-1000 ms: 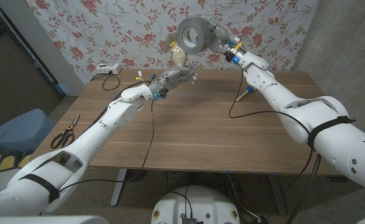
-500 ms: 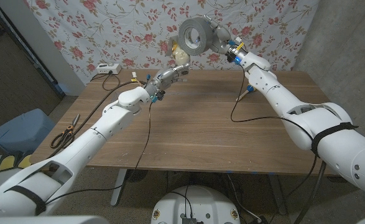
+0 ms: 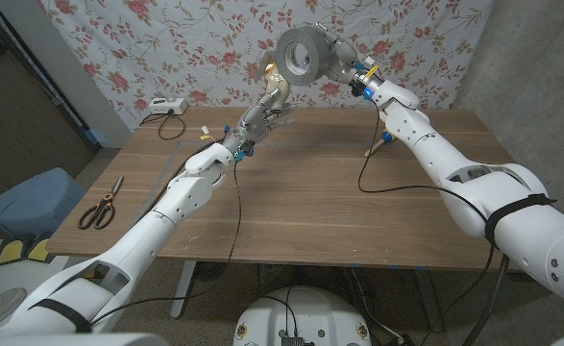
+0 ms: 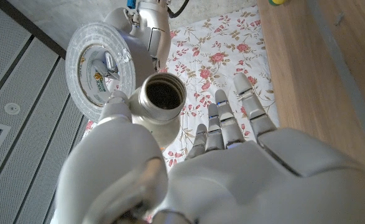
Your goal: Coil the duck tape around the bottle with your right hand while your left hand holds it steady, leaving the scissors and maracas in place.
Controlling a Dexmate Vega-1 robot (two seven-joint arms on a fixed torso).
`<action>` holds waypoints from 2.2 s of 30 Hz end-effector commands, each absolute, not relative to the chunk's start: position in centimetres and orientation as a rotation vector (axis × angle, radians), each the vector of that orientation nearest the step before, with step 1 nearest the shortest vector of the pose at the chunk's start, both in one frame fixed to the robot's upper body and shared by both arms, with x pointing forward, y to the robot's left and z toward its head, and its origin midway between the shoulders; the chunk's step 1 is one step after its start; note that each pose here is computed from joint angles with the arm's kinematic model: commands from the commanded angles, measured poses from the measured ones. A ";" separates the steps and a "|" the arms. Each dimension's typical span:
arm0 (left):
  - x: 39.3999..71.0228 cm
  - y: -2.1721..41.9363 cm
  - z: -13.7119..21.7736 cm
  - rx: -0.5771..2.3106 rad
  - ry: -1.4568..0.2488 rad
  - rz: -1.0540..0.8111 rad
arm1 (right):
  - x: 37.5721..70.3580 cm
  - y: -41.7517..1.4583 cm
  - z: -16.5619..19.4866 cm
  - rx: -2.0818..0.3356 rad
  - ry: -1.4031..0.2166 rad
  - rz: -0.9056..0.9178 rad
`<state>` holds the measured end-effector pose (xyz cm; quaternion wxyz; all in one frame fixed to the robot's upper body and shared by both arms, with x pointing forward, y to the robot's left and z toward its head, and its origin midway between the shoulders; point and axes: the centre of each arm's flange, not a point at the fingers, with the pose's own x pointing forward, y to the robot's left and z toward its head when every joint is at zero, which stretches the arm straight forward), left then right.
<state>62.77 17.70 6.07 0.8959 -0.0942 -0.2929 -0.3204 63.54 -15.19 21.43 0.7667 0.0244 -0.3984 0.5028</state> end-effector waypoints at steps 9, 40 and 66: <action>62.2 18.0 7.8 -0.348 -0.540 -0.554 | 63.4 -14.7 20.9 0.014 -0.850 1.132; 59.5 18.0 7.0 -0.195 -0.483 -0.170 | 62.3 -18.2 22.4 -0.047 -0.901 1.132; 58.6 17.8 7.3 -0.324 -0.450 -0.437 | 66.8 -23.6 22.0 -0.170 -0.730 0.957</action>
